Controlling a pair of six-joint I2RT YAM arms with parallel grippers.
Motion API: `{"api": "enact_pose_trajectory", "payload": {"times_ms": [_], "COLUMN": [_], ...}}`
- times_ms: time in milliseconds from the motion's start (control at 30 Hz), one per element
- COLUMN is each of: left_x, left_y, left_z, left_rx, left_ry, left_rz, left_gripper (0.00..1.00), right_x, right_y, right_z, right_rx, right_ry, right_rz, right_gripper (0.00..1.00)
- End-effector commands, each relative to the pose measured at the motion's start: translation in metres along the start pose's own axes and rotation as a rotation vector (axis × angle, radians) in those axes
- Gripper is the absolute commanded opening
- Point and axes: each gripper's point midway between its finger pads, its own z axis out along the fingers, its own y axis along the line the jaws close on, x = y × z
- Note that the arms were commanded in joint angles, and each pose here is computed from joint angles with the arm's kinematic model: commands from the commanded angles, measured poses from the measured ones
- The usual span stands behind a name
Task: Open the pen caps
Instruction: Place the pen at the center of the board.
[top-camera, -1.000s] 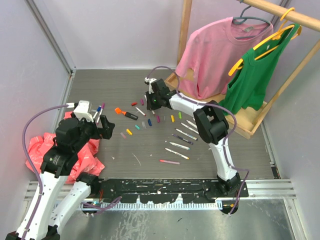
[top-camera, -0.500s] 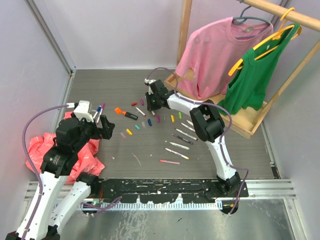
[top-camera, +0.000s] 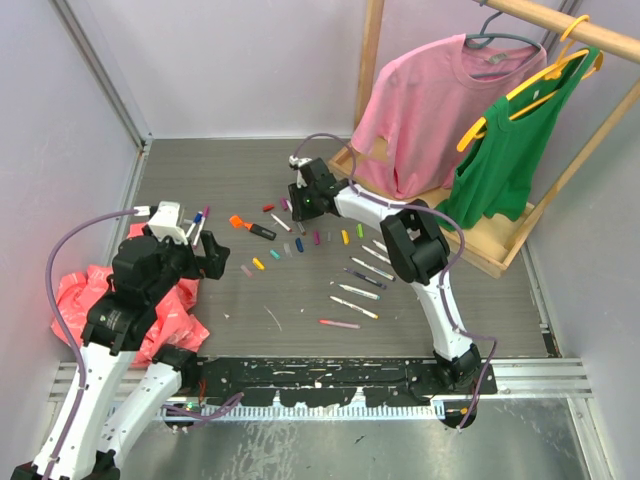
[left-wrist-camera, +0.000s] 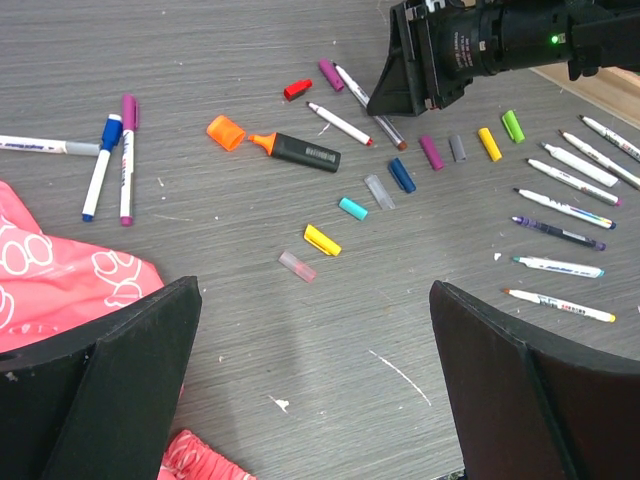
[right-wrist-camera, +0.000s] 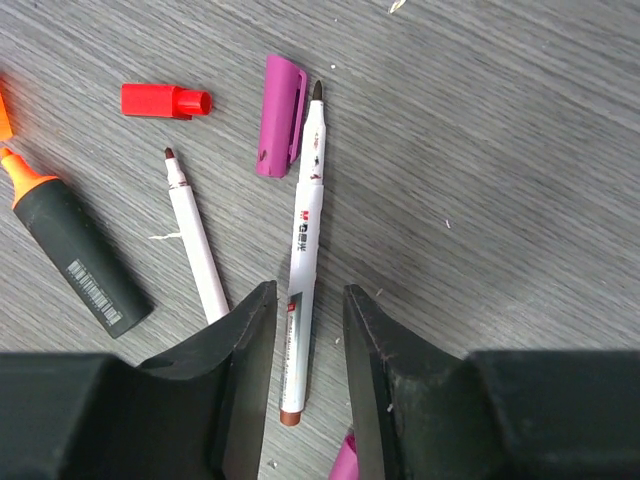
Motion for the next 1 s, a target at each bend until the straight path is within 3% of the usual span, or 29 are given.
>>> {"api": "enact_pose_trajectory", "payload": {"times_ms": [0,267,500,700,833,967], "left_x": [-0.007,-0.002,0.000,-0.004,-0.010,0.009], "left_y": [0.002,0.006,0.023,0.031,0.047,0.076], "left_z": [0.001,0.009,0.033,0.064,0.092,0.131], "left_rx": [-0.011,-0.033,-0.087,-0.042,-0.086,-0.190], "left_ry": [-0.028,0.005,0.084,0.180,0.235,0.428], "left_rz": [0.010,0.017,-0.011,-0.197,-0.231,-0.208], "left_gripper": [0.98,0.98,0.98,0.98,0.98,0.97], "right_x": [-0.062,-0.094,-0.084,-0.049,-0.037,-0.013], "right_y": [0.020,0.046,0.068,0.083,0.073,0.066], "right_z": [-0.045,-0.126,-0.206,-0.282,-0.320,-0.330], "right_rx": [-0.061,-0.139,-0.252,-0.465,-0.584,-0.701], "right_ry": [-0.140,-0.258,-0.321,-0.403,-0.519,-0.565], "right_rz": [-0.021,-0.091,-0.266,-0.534,-0.573,-0.536], "right_gripper": [0.41,0.42,0.42,0.59,0.75,0.81]}}
